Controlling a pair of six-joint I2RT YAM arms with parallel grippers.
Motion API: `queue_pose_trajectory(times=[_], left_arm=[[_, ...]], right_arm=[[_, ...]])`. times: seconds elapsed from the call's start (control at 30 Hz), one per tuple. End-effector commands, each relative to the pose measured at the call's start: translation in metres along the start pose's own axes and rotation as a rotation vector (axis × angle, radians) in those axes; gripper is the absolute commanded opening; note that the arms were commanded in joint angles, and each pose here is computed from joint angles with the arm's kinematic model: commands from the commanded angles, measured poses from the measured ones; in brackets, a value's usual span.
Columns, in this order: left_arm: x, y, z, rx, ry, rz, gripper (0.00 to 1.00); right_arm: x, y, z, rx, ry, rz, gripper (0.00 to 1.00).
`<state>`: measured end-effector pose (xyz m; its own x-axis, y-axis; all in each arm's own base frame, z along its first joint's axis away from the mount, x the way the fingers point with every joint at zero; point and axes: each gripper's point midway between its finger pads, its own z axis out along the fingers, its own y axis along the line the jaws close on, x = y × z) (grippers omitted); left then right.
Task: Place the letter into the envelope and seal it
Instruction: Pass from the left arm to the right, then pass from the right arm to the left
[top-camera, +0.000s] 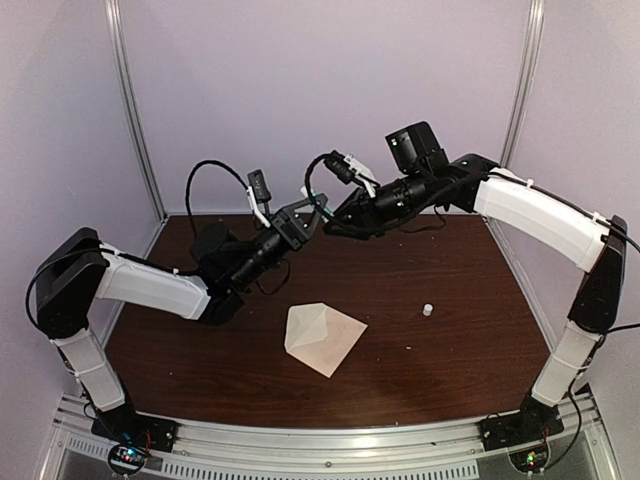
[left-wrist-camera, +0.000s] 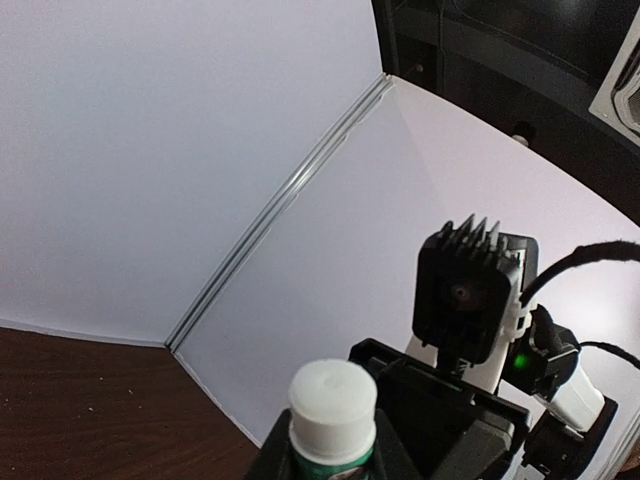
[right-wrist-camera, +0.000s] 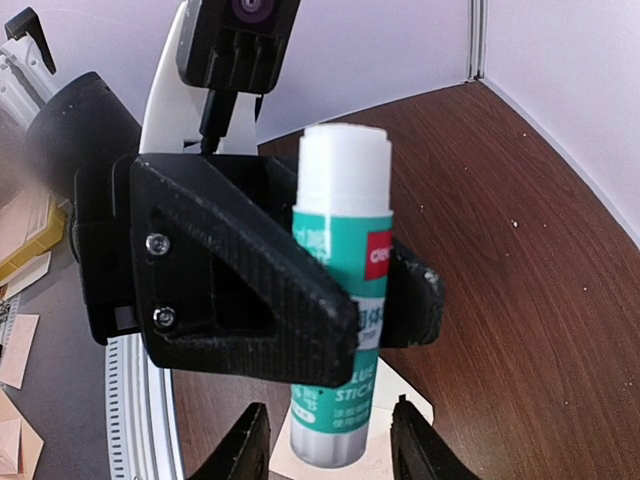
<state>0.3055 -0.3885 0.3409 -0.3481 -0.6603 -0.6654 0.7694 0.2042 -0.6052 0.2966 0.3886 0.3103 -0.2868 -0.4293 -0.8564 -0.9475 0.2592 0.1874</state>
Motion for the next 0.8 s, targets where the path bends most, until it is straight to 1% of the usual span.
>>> queue_pose_trajectory(times=[0.0,0.23,0.33,0.37,0.4,0.47,0.5,0.53,0.6,0.67,0.73,0.77], left_arm=[[-0.008,-0.010,-0.001,0.053,-0.036,-0.017,0.00],[-0.005,-0.009,-0.002,0.055,-0.025,-0.020,0.00],[-0.002,-0.007,-0.002,0.047,-0.015,-0.017,0.00],[-0.001,-0.005,-0.003,0.038,-0.012,-0.013,0.05],[-0.001,-0.003,-0.005,0.027,-0.008,-0.006,0.16],[0.001,0.001,-0.011,-0.006,0.011,0.017,0.33],[0.001,0.005,-0.015,-0.033,0.030,0.037,0.43],[0.003,0.010,-0.022,-0.063,0.055,0.064,0.50],[0.002,0.014,-0.037,-0.124,0.108,0.152,0.54],[0.001,0.020,-0.053,-0.208,0.184,0.277,0.58],[-0.002,0.023,-0.066,-0.272,0.281,0.471,0.58],[0.004,0.027,-0.075,-0.303,0.368,0.572,0.58]], right_arm=[[-0.013,-0.001,-0.002,0.019,-0.015,-0.027,0.36],[-0.014,0.000,-0.001,0.016,-0.015,-0.033,0.23],[-0.012,-0.001,-0.001,0.018,-0.010,-0.030,0.19],[-0.012,-0.003,-0.001,0.025,-0.007,-0.030,0.19],[-0.010,-0.003,-0.001,0.028,-0.003,-0.030,0.18],[-0.006,-0.005,-0.002,0.032,0.008,-0.030,0.17],[-0.003,-0.007,-0.004,0.034,0.014,-0.026,0.17],[0.000,-0.008,-0.006,0.037,0.017,-0.025,0.17],[0.010,-0.012,-0.010,0.037,0.029,-0.016,0.17],[0.021,-0.014,-0.014,0.025,0.043,0.001,0.18],[0.037,-0.013,-0.015,-0.004,0.068,0.023,0.18],[0.045,-0.009,-0.014,-0.034,0.087,0.033,0.18]])
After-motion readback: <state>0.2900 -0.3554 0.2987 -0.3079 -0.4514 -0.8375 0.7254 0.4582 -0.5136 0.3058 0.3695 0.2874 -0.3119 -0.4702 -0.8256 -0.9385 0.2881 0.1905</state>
